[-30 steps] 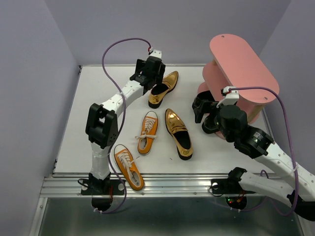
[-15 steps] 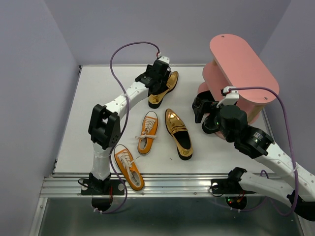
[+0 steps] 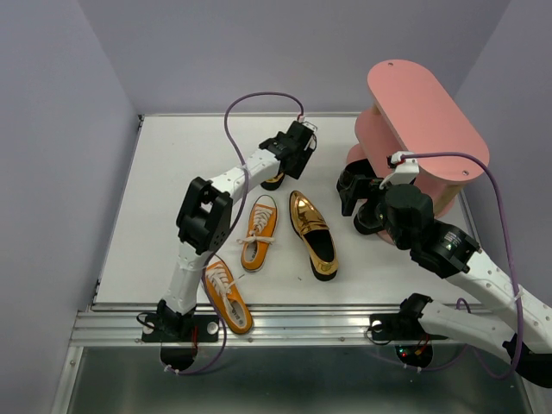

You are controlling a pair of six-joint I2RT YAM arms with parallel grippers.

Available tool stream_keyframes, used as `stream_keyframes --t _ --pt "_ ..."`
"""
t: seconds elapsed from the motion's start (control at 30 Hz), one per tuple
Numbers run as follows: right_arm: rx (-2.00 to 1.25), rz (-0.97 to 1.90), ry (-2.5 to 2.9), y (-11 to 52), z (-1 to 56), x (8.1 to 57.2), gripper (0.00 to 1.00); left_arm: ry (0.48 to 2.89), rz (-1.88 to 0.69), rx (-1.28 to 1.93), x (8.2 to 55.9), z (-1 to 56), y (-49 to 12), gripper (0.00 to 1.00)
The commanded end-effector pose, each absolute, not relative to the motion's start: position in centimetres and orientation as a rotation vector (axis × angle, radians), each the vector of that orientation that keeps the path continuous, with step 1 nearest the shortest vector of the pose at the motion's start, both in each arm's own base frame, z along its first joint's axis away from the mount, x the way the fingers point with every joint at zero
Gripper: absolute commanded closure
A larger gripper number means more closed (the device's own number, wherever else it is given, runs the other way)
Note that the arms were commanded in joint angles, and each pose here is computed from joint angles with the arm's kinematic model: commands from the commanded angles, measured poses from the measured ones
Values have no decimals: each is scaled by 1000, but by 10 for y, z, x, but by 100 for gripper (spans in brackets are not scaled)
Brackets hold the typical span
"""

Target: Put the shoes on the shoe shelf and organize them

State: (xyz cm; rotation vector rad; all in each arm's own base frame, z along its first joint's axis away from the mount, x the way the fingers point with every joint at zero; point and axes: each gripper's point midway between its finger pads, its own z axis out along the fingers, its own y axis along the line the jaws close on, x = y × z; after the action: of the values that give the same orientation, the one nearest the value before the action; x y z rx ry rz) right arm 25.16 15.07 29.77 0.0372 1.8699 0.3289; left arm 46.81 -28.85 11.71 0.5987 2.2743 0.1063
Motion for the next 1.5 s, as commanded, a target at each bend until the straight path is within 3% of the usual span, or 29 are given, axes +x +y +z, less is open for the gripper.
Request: stream_keyframes --t 0.0,0.17,0.27,0.3,0.33,0.93,1.47 --pt "62 359 1820 152 313 253 0 2270 128 630 472 123 -289 28" --pt "65 359 1816 151 315 253 0 2309 152 658 469 105 -287 48" --pt "65 360 1814 151 316 252 0 2308 158 662 468 107 -286 72" --pt "66 361 1813 151 316 252 0 2303 160 660 469 109 -285 93" --pt "67 360 1810 150 317 252 0 2287 157 655 469 119 -285 100" --pt "109 259 1678 123 383 256 0 1994 -70 904 427 269 -290 100" --pt "184 181 1535 86 455 248 0 1790 -349 1299 331 319 -353 100"
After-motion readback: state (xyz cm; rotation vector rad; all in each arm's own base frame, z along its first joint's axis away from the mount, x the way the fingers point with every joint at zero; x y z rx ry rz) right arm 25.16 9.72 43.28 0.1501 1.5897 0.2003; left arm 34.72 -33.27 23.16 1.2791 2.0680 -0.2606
